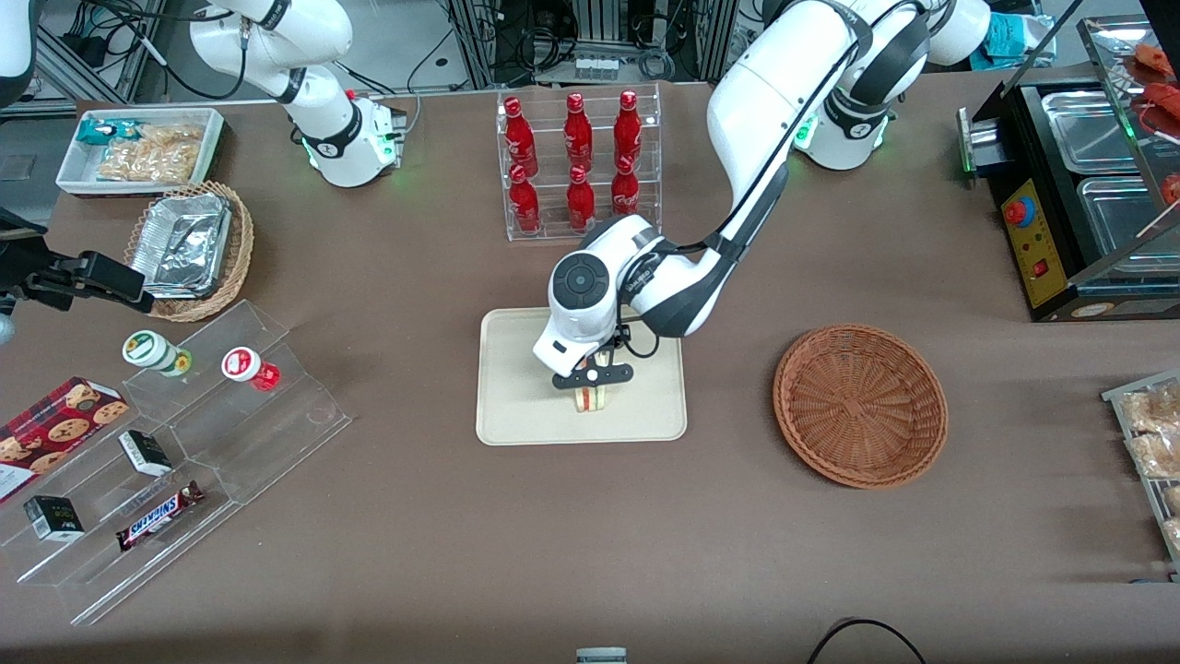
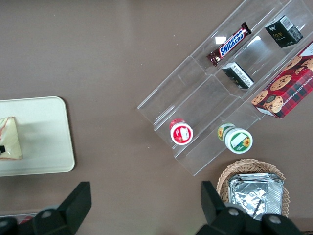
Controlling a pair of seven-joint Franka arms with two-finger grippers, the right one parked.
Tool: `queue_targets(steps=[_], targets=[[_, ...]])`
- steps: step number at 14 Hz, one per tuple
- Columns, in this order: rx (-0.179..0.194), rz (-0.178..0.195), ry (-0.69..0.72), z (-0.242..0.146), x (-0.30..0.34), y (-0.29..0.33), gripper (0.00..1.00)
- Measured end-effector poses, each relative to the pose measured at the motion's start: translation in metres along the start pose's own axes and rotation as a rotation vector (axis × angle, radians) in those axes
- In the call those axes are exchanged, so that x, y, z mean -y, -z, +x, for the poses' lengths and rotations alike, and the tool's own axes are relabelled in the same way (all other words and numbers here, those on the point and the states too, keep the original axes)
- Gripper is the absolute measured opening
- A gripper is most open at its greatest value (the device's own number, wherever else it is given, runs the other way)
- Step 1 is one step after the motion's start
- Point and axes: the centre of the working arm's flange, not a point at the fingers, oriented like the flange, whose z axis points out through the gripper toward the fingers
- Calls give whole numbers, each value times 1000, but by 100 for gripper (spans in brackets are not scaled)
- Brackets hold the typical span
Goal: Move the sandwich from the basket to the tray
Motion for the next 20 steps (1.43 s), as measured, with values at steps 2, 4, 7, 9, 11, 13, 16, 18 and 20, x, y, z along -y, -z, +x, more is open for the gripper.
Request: queue_targets(steps=[2,4,7,9,11,13,16,18,20], targets=[[-9,-3,3,3,1,22,78],[-9,26,9,3,9,54,99],[-3,98,78,10,38,100,100],[12,147,144,20,68,119,100],[27,165,181,37,107,131,100],[47,173,168,52,153,141,100],[78,177,120,65,228,159,100],[93,175,81,63,273,172,100],[101,168,45,58,312,186,100]])
